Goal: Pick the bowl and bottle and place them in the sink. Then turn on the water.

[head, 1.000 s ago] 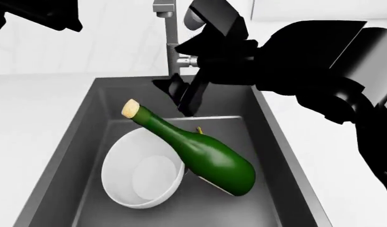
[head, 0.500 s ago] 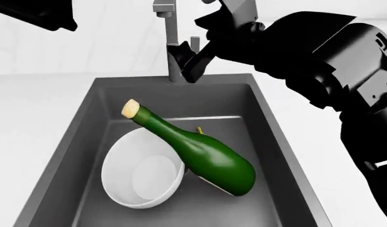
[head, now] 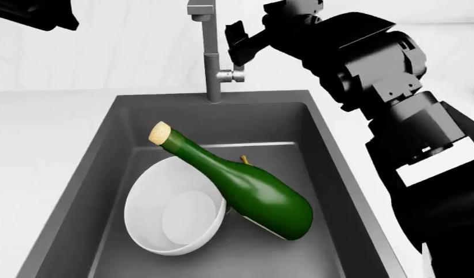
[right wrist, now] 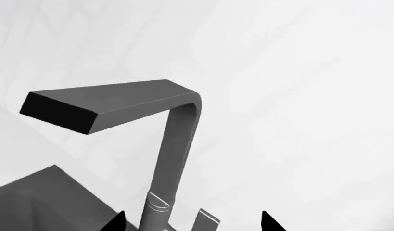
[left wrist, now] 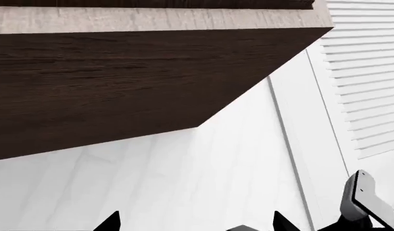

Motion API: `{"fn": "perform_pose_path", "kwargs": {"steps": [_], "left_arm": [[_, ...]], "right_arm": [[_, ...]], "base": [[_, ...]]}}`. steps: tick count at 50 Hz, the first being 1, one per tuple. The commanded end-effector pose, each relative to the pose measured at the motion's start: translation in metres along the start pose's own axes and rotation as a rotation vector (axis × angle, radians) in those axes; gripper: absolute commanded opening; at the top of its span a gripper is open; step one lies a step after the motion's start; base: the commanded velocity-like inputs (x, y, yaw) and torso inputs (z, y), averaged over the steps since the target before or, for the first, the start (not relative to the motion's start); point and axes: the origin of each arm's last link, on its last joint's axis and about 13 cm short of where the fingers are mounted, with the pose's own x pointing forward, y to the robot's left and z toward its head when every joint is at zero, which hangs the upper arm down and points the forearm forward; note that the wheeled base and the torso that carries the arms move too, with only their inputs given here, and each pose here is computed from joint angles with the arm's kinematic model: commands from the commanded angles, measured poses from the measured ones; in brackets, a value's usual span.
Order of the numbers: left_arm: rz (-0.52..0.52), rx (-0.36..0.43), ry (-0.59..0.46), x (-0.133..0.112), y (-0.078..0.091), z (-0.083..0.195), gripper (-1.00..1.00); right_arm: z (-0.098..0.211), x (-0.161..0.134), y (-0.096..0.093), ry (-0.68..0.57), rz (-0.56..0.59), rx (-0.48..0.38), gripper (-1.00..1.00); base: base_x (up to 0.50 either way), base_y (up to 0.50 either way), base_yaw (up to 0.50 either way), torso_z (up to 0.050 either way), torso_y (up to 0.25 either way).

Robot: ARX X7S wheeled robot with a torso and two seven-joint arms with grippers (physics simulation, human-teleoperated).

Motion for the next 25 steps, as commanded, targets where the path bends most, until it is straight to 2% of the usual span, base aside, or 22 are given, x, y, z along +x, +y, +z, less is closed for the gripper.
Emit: {"fn": "perform_pose_path", "kwargs": {"steps": [1, 9, 10, 20, 25], "left_arm": [[0.052, 0.005, -0.017, -0.003, 0.000, 0.005, 1.00], [0.075, 0.009, -0.030, -0.007, -0.003, 0.008, 1.00], [0.087, 0.007, -0.041, -0.005, -0.005, 0.009, 1.00], [0.082, 0.004, -0.045, -0.005, -0.005, 0.006, 1.00], [0.079, 0.006, -0.046, -0.006, -0.006, 0.007, 1.00]], "right_arm": [[-0.012, 0.015, -0.006, -0.034, -0.113, 0.080, 1.00], [-0.019, 0.017, -0.002, -0.046, -0.122, 0.135, 1.00], [-0.027, 0.021, 0.005, -0.105, -0.131, 0.250, 1.00], [-0.027, 0.021, 0.003, -0.136, -0.224, 0.247, 1.00], [-0.032, 0.021, 0.003, -0.132, -0.217, 0.261, 1.00]], "base": [[0.00, 0.00, 0.00, 0.000, 0.000], [0.00, 0.00, 0.00, 0.000, 0.000], [0.00, 0.00, 0.00, 0.000, 0.000], [0.00, 0.00, 0.00, 0.000, 0.000], [0.00, 0.00, 0.00, 0.000, 0.000]]}}
